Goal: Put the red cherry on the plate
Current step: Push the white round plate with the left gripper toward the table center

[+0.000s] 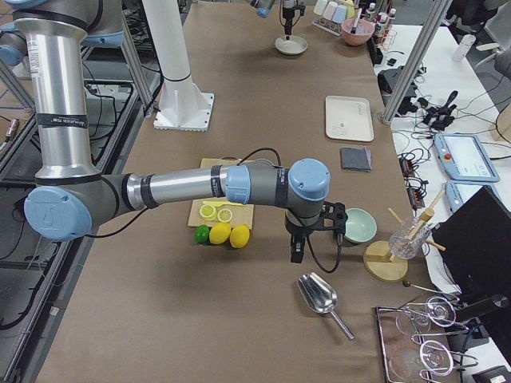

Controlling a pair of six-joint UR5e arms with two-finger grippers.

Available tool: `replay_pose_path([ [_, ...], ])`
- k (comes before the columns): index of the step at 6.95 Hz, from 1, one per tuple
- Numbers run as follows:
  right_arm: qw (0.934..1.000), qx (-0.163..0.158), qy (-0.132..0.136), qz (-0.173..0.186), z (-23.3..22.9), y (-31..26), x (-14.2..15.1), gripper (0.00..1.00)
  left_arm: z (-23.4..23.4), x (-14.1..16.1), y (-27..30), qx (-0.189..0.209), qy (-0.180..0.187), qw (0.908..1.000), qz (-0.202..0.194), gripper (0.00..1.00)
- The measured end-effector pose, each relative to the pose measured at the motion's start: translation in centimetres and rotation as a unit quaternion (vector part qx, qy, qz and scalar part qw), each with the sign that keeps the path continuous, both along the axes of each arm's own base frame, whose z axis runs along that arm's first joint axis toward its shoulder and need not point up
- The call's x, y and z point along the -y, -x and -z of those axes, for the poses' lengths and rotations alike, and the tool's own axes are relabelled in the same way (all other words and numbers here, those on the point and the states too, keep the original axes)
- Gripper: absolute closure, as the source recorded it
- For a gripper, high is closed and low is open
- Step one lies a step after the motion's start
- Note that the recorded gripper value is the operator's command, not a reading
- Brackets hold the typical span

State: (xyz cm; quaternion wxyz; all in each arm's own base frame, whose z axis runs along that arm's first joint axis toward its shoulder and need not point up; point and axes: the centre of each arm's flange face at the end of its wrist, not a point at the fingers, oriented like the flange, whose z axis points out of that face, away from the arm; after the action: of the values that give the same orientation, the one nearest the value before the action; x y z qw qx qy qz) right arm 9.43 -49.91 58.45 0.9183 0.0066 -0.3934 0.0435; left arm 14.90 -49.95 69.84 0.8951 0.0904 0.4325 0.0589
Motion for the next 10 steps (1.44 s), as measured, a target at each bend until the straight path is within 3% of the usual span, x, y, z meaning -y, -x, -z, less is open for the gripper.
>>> replay_pose_path([
  [3, 1.0000, 0.000, 0.000, 0.000, 0.0, 0.0, 0.0, 0.00, 0.5, 0.3, -0.1, -0.007, 0.005, 1.0000, 0.002, 1.00],
  [5, 1.0000, 0.000, -0.004, 0.001, 0.3, 0.0, 0.2, 0.00, 1.7, 1.5, 1.4, -0.033, 0.039, 0.9985, 0.021, 1.00],
  [8, 0.9998, -0.001, -0.022, 0.002, 1.5, 0.2, 0.8, 0.00, 8.0, 7.1, 7.4, -0.119, 0.105, 0.9865, 0.042, 1.00],
  [10, 0.9996, 0.001, -0.025, -0.011, 4.0, 3.9, 1.9, 0.00, 14.9, 10.8, 7.0, -0.140, 0.134, 0.9788, 0.066, 1.00],
])
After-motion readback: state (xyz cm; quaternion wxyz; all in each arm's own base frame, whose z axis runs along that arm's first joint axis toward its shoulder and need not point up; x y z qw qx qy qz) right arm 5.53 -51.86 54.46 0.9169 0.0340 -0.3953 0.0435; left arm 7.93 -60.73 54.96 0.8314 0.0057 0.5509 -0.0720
